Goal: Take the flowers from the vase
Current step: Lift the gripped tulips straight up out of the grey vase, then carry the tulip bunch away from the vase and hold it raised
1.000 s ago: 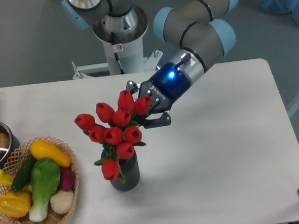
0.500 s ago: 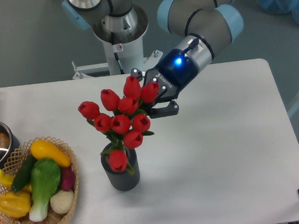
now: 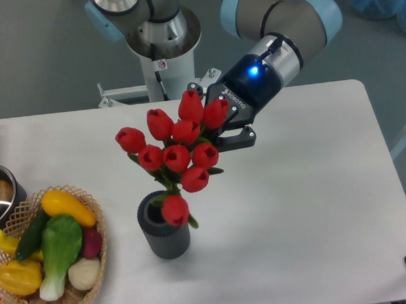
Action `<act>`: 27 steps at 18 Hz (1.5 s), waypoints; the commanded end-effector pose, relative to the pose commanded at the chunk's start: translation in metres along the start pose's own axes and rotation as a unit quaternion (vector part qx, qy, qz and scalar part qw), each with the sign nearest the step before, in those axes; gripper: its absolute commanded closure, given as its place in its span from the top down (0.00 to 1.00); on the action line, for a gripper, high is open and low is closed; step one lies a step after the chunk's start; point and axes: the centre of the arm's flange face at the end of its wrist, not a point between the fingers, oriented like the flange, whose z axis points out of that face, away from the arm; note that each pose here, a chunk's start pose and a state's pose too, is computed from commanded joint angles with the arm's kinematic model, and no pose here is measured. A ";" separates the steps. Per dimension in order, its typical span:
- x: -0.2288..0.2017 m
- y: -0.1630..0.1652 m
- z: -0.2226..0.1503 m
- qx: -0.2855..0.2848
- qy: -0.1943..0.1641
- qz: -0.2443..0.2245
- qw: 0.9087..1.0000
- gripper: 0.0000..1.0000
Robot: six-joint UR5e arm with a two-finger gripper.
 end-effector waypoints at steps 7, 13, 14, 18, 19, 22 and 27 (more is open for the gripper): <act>-0.005 -0.005 -0.018 0.008 -0.013 -0.001 1.000 0.00; -0.026 -0.004 -0.056 -0.015 -0.059 0.043 0.997 0.00; -0.032 0.004 -0.065 -0.047 -0.078 0.064 0.994 0.00; -0.048 0.020 -0.080 -0.203 -0.140 0.095 0.964 0.00; -0.050 0.024 -0.082 -0.230 -0.149 0.097 0.957 0.00; -0.057 0.035 -0.087 -0.287 -0.165 0.098 0.939 0.00; -0.067 0.060 -0.095 -0.366 -0.180 0.084 0.909 0.00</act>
